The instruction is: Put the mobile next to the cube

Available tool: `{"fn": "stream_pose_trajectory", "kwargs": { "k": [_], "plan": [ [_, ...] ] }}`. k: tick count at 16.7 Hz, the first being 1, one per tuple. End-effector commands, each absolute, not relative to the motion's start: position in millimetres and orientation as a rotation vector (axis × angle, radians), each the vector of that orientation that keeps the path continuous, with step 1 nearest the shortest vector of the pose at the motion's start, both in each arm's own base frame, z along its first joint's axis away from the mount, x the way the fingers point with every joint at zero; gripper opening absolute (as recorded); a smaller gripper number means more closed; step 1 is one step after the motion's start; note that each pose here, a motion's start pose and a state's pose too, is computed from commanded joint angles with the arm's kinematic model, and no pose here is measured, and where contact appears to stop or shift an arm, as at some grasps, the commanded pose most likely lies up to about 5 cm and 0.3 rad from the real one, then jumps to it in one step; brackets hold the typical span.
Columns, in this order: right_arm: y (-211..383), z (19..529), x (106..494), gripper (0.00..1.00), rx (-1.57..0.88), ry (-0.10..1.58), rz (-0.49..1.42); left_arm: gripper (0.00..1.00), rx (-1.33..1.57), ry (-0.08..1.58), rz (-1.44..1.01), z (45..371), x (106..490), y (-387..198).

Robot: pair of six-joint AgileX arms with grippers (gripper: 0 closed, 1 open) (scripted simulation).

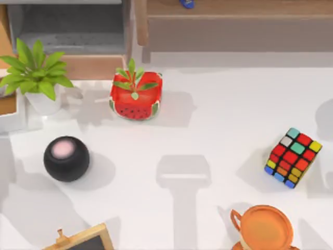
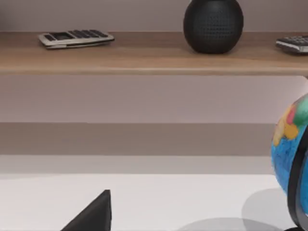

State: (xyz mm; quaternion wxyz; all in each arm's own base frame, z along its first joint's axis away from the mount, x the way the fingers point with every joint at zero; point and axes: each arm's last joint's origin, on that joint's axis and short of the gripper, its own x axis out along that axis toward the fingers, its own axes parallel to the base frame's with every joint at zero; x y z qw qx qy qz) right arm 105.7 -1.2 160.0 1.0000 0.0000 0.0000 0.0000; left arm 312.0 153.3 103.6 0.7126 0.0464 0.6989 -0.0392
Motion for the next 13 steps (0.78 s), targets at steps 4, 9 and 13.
{"fn": "stream_pose_trajectory", "kwargs": {
  "k": [4, 9, 13],
  "plan": [
    [-1.2, 160.0, 105.7, 1.00, 0.000, 0.000, 0.000, 0.02, 0.103, 1.549, -0.087, 103.6, 312.0, 153.3],
    [-1.2, 160.0, 105.7, 1.00, 0.000, 0.000, 0.000, 0.00, 0.103, 1.549, -0.087, 103.6, 312.0, 153.3],
    [-1.2, 160.0, 105.7, 1.00, 0.000, 0.000, 0.000, 0.00, 0.090, 1.527, -0.094, 113.6, 312.5, 150.7]
  ]
}}
